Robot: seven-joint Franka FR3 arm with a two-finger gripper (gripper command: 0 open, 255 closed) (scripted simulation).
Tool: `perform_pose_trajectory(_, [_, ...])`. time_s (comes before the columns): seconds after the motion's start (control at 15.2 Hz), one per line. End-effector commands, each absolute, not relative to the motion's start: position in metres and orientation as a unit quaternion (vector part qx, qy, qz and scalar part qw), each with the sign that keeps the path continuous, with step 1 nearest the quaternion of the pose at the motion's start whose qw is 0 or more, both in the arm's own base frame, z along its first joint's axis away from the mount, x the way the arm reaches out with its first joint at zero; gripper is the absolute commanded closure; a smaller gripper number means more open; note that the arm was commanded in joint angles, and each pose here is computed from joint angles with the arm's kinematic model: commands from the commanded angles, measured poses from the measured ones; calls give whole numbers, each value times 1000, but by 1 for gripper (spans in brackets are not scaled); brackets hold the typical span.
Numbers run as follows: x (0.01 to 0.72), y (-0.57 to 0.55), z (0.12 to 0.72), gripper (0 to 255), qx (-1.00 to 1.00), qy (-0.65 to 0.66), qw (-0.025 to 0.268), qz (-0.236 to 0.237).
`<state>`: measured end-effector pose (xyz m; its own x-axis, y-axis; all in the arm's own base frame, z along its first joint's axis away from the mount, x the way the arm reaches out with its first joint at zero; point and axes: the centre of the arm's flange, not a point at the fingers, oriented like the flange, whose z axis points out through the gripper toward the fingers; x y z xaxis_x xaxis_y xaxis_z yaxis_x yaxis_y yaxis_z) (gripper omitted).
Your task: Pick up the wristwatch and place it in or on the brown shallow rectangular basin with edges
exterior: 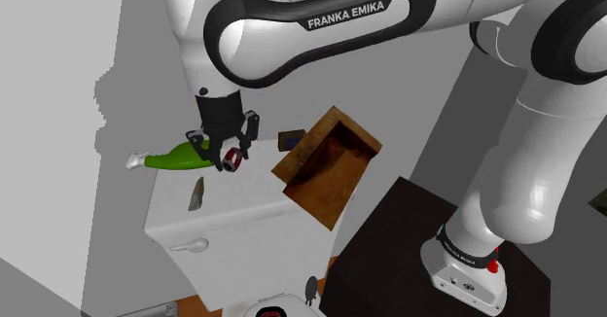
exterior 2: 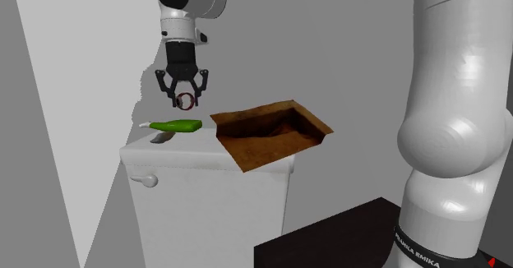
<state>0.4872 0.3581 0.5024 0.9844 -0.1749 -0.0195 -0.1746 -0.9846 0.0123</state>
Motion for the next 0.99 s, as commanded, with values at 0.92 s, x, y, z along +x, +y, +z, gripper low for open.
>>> perform_pose_trajectory(0.92, [470,308,561,255,996,-88,5,-10])
